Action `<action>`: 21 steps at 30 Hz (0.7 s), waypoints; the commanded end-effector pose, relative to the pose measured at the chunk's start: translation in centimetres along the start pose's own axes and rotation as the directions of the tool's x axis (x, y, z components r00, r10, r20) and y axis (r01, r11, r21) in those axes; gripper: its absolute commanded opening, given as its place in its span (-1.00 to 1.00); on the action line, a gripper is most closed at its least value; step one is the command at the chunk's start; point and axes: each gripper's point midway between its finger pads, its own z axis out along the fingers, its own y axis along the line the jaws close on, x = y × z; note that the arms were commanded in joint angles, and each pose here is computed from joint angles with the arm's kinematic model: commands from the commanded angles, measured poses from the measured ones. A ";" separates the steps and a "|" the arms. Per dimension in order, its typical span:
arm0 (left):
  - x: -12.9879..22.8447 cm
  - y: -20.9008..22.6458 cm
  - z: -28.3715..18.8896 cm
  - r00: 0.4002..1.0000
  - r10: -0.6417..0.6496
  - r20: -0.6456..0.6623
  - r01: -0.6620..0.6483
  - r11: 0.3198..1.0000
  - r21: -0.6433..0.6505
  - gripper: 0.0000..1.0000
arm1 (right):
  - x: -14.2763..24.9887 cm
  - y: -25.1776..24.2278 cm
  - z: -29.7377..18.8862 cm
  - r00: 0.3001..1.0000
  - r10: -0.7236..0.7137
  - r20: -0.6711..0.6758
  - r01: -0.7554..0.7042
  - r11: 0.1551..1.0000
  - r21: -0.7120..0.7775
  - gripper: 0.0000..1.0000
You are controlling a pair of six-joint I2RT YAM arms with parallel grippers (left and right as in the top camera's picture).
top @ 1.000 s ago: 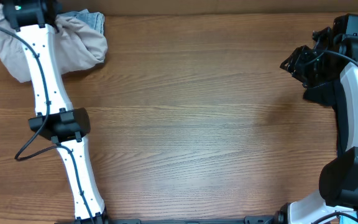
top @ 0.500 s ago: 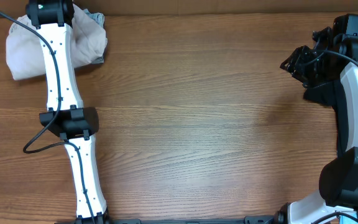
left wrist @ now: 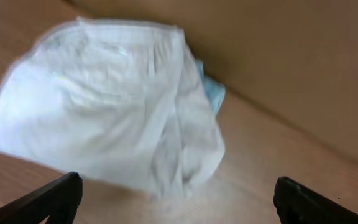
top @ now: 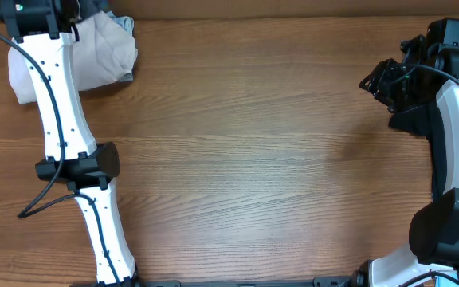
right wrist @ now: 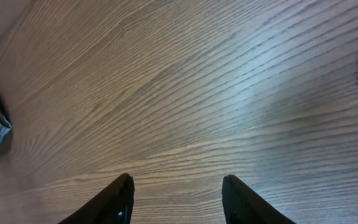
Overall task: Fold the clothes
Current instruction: 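Place the shorts on the folded jeans and release the left gripper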
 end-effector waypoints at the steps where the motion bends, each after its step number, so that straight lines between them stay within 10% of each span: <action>1: 2.0 -0.9 -0.1 0.993 0.007 -0.118 0.008 0.992 0.123 1.00 | -0.2 0.1 0.0 0.999 -0.031 0.008 0.031 0.999 -0.004 0.00; 11: 5.0 -1.9 -4.1 0.966 0.018 -0.259 0.042 0.974 0.224 0.99 | -0.2 1.3 -3.4 0.992 -0.123 0.027 0.123 0.992 0.004 0.07; 21: 2.2 -3.4 -15.8 0.997 0.037 -0.074 -0.005 0.921 0.390 0.99 | 3.1 3.4 -14.0 0.960 -0.217 0.177 0.204 0.975 0.091 0.29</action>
